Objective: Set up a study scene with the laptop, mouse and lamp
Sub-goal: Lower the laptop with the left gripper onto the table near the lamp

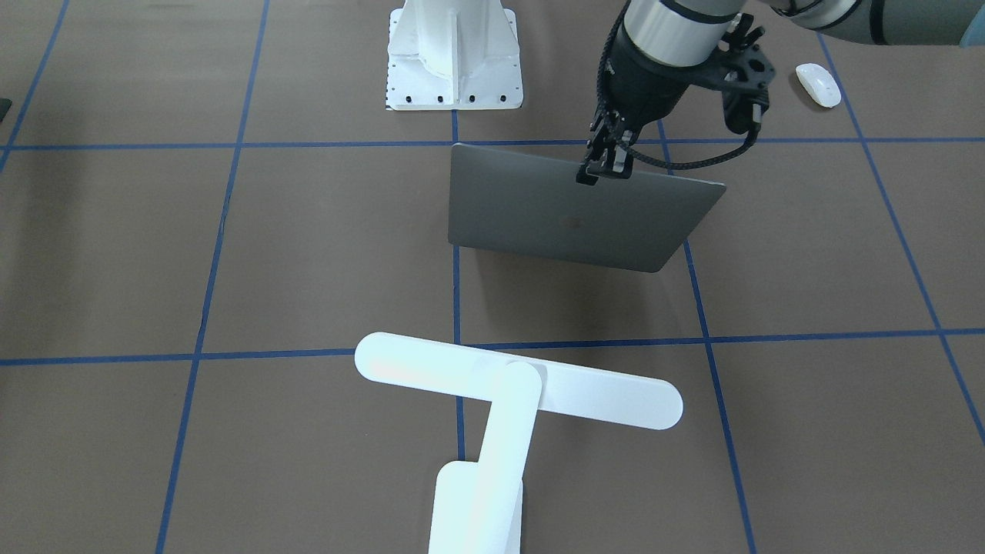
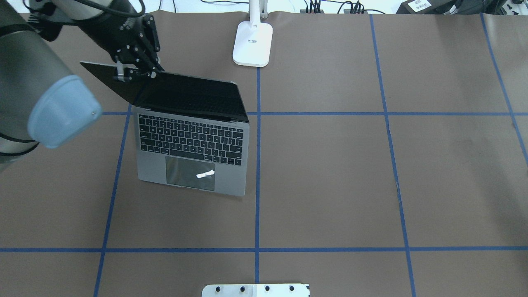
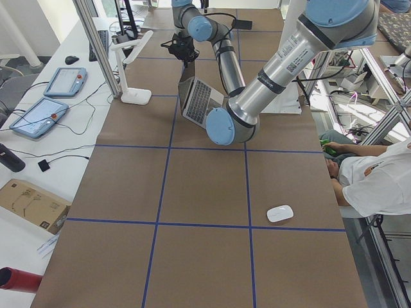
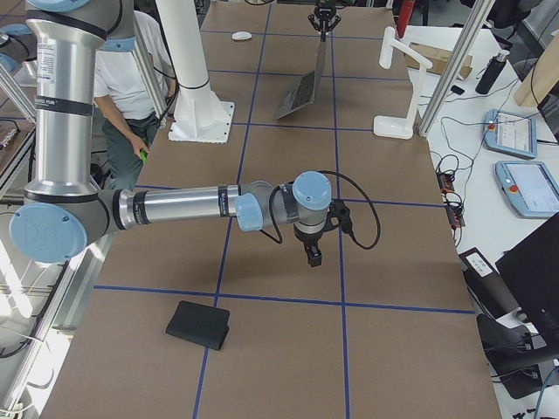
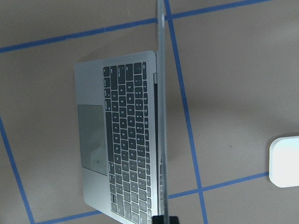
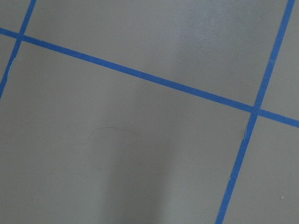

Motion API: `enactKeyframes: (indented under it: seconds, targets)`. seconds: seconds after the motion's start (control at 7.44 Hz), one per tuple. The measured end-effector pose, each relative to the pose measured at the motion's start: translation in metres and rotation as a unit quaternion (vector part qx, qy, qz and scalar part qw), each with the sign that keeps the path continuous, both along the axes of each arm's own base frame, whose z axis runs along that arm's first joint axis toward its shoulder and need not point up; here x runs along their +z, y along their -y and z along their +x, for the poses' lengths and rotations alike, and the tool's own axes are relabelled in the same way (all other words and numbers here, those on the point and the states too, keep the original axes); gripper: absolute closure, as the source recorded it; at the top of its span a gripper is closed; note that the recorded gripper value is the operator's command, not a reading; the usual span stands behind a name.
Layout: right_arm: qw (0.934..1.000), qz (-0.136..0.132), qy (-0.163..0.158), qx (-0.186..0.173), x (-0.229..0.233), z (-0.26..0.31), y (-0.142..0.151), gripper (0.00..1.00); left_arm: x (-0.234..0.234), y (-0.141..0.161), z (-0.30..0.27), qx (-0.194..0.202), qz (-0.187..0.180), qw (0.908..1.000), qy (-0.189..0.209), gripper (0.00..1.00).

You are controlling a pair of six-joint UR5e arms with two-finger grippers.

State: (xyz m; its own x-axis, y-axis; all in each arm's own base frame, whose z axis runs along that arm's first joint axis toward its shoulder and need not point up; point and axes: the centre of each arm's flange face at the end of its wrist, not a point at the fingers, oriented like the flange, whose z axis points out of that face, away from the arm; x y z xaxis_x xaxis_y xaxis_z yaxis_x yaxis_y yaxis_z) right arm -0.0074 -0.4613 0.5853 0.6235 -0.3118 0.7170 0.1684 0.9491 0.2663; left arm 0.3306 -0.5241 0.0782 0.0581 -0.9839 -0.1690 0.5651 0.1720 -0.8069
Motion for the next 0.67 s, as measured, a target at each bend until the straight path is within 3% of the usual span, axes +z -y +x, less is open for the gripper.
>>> enactKeyframes:
  seconds: [0.67]
  targets:
    - [1.0,-0.002,0.0,0.0,0.003,0.0,0.0,0.01,-0.031,0.073,0.091,-0.031,-0.018,0.9992,-0.017,1.0]
